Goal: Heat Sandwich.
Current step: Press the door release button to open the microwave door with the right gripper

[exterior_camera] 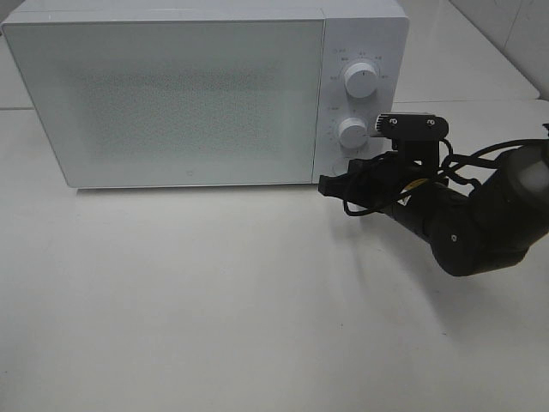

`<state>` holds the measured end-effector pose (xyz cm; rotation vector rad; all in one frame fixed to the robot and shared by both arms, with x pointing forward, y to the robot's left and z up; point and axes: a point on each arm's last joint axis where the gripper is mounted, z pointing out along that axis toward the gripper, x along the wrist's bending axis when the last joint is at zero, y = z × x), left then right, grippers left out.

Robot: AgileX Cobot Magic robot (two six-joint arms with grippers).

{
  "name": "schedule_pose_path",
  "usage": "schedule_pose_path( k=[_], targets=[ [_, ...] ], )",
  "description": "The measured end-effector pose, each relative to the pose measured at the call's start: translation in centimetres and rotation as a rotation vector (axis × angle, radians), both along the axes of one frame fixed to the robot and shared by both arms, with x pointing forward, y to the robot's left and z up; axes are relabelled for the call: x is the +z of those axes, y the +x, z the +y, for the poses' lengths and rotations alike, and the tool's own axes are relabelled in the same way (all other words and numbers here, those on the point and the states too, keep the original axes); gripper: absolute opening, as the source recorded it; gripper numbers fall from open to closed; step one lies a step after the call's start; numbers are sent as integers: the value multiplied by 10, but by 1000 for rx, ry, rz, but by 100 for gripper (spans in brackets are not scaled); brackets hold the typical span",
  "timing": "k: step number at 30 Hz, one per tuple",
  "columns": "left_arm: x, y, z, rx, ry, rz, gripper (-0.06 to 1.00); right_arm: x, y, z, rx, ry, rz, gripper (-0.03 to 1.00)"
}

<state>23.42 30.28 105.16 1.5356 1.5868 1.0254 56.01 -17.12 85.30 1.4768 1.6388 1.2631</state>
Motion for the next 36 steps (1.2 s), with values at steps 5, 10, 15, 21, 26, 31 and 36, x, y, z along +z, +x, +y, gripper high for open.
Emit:
schedule_pose_path(
  k=[5,10,15,21,26,31,36],
  targets=[
    [0,0,0,0,0,0,73,-12,7,3,-15,27,28,1],
    [0,0,0,0,0,0,73,-16,13,5,-52,104,45,1],
    [0,0,0,0,0,0,73,-15,18,8,-82,186,61,1],
    [0,0,0,0,0,0,73,-14,20,10,-179,363,108,1],
    [0,0,0,0,0,0,73,-15,21,6,-313,569,149,1],
    [0,0,0,0,0,0,73,-16,20,7,-362,717,155,1],
    [0,0,0,0,0,0,73,-15,20,8,-389,816,155,1]
  ],
)
